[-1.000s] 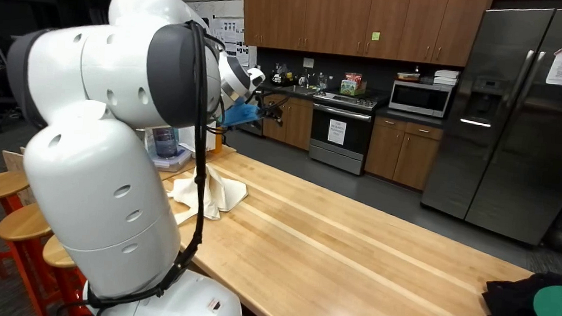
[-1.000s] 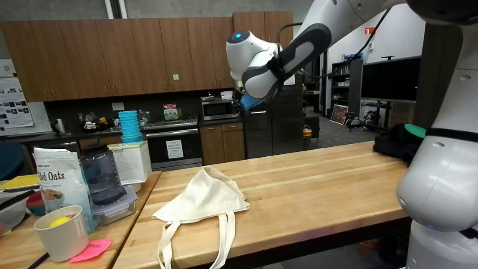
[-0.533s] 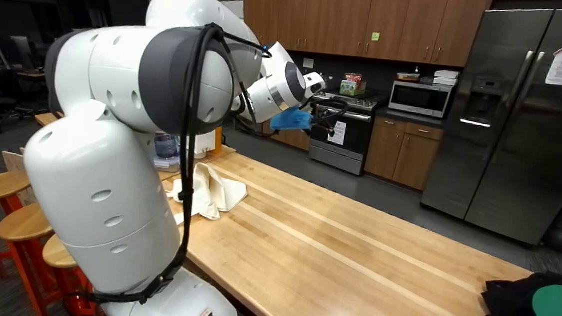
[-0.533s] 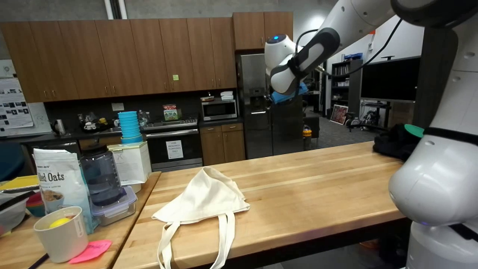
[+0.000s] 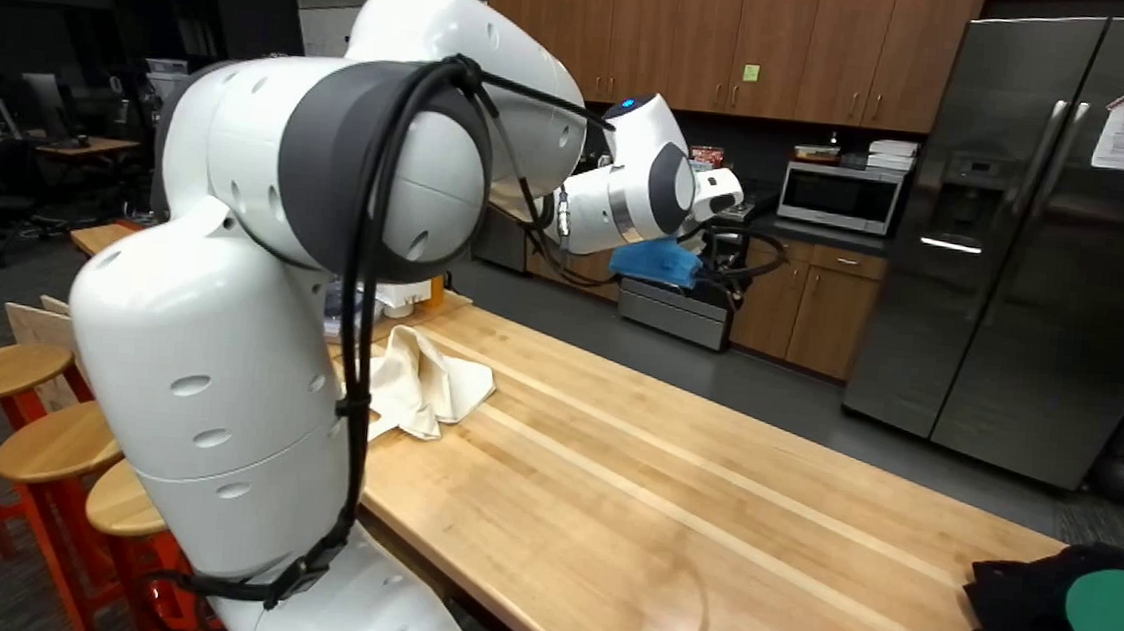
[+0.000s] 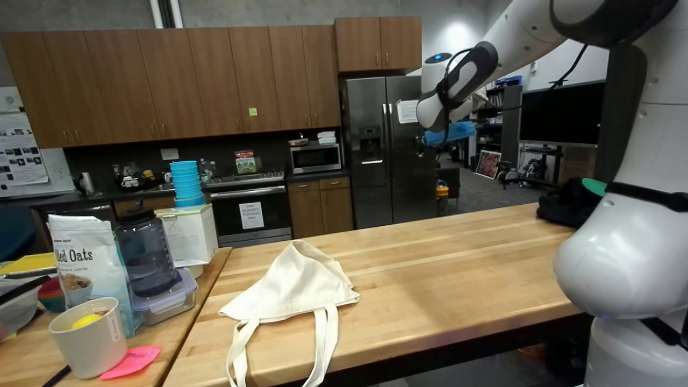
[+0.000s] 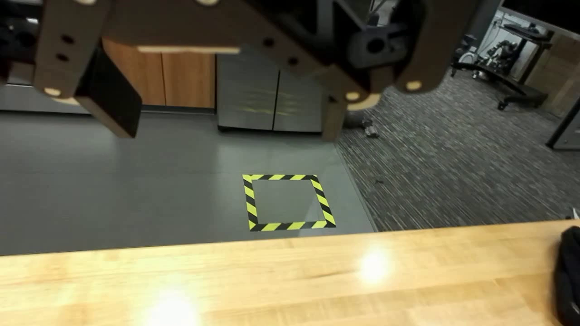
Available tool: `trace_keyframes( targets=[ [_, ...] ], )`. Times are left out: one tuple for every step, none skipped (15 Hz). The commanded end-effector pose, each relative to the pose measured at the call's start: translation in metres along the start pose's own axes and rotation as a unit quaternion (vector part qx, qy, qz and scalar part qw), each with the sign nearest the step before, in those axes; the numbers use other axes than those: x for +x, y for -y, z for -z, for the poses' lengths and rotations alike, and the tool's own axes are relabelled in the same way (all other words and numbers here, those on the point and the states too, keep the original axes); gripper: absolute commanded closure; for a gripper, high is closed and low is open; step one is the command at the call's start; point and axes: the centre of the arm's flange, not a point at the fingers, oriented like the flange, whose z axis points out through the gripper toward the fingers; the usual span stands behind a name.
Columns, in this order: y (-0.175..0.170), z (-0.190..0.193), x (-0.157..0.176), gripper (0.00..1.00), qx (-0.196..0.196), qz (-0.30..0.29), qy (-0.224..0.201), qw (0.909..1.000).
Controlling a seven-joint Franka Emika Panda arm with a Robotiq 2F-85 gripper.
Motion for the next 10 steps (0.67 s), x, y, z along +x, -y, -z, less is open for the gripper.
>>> trace_keyframes(
  targets=[
    [-0.057, -0.032, 0.019, 0.00, 0.001, -0.057, 0.032, 0.9978],
    [-0.071, -0.042, 0.020, 0.00, 0.000, -0.077, 0.044, 0.9961],
    [-0.084, -0.052, 0.020, 0.00, 0.000, -0.095, 0.055, 0.9939],
    [-0.094, -0.062, 0.020, 0.00, -0.001, -0.116, 0.068, 0.9909],
    [-0.103, -0.070, 0.020, 0.00, -0.004, -0.133, 0.079, 0.9879],
    [-0.109, -0.080, 0.019, 0.00, -0.010, -0.150, 0.093, 0.9842],
    [-0.113, -0.089, 0.017, 0.00, -0.015, -0.163, 0.104, 0.9810],
    [-0.116, -0.097, 0.016, 0.00, -0.021, -0.175, 0.115, 0.9776],
    [-0.117, -0.105, 0.015, 0.00, -0.033, -0.187, 0.125, 0.9738],
    [-0.118, -0.111, 0.014, 0.00, -0.043, -0.198, 0.134, 0.9700]
  ],
)
